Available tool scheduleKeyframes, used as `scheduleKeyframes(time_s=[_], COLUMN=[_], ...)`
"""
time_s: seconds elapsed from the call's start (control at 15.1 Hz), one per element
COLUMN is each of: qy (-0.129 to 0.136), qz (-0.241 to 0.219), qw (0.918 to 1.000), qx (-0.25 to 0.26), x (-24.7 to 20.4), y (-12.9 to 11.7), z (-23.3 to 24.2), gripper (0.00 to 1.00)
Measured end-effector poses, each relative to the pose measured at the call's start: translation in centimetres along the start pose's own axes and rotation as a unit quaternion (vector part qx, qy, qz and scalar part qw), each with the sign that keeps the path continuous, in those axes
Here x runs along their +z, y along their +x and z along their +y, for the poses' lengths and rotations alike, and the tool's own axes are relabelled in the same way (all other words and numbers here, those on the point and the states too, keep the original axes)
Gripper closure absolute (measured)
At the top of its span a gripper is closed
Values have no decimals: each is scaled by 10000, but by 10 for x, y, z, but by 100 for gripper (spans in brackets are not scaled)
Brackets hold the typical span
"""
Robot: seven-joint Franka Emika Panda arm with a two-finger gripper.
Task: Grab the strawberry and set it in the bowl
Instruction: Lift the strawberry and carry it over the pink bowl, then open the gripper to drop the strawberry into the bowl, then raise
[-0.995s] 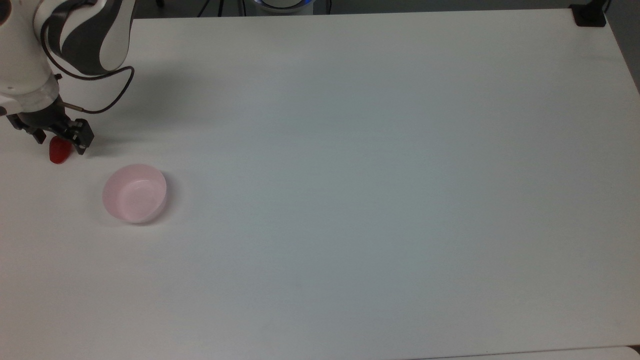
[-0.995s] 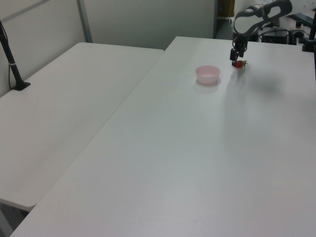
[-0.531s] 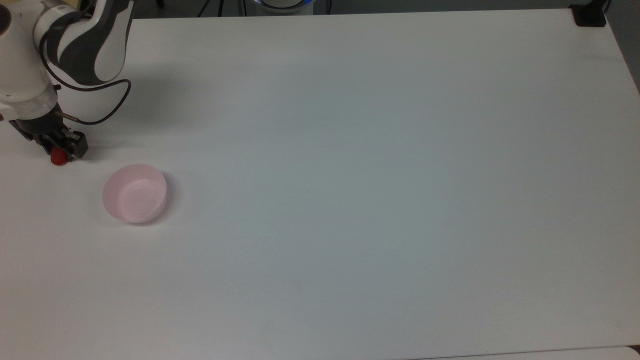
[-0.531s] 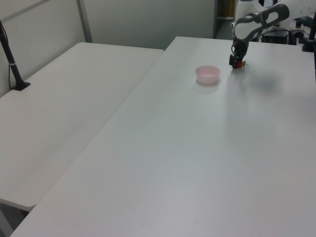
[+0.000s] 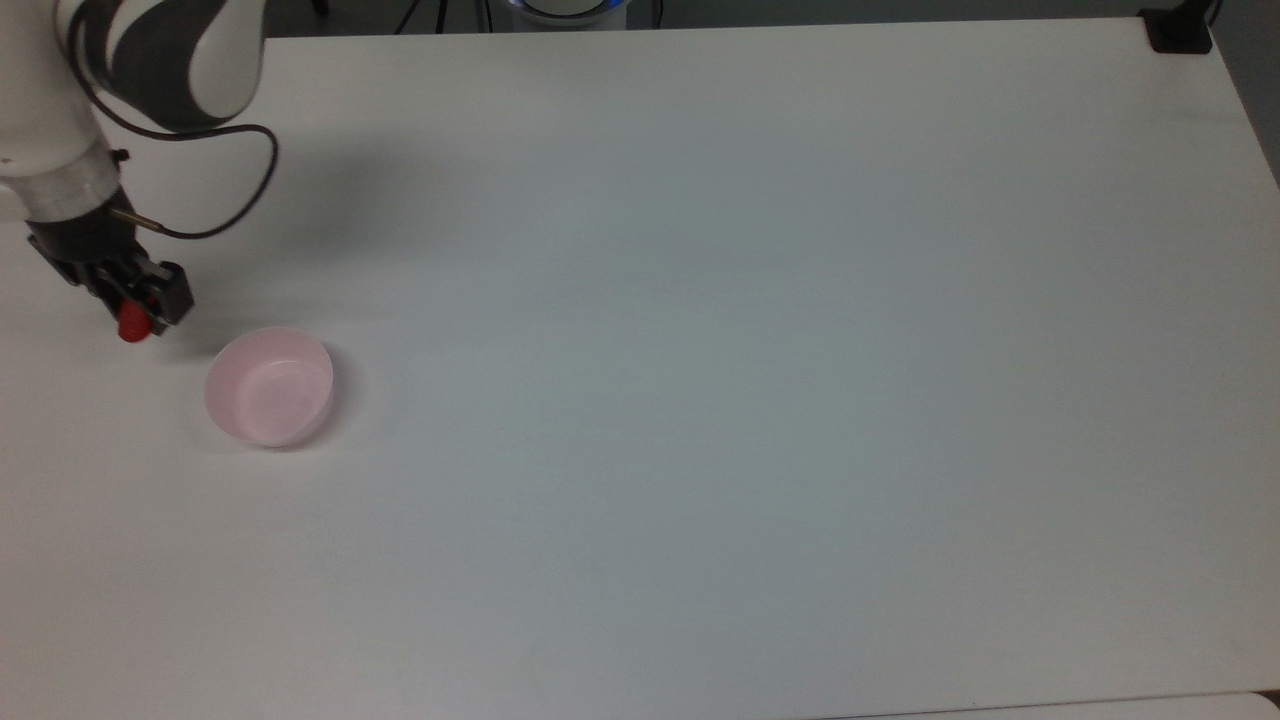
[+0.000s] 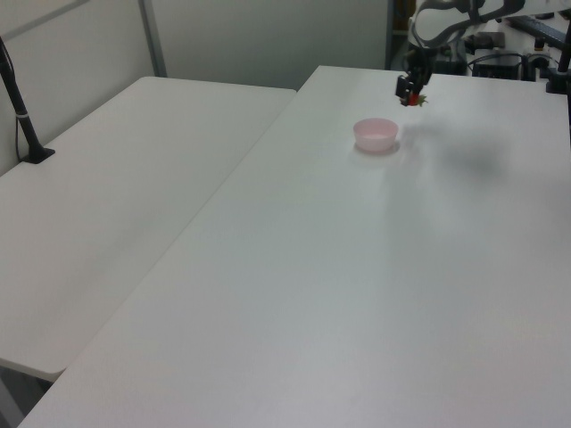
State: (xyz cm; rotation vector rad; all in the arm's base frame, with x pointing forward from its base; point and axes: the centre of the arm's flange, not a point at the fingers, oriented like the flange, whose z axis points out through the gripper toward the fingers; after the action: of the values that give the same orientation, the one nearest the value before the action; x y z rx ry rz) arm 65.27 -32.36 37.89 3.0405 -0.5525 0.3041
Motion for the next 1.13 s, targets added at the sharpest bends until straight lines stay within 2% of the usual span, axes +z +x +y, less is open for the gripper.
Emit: scheduleKeyframes(time_s=[0.33,0.46,0.73,0.8,0.86,1.13], qy=[150,177,211,232,256,197], qz=[57,31,153,228,246,-282], qw=[9998,9997,9995,9994,9994,9978], qx=[152,189,189,131,38,-565], x=[-5,0,-13,-25,-39,-104], y=[7,7,11,13,12,-17], z=[-71,-91,-108,-117,-130,-199], gripper=[55,46,4,0,0,0])
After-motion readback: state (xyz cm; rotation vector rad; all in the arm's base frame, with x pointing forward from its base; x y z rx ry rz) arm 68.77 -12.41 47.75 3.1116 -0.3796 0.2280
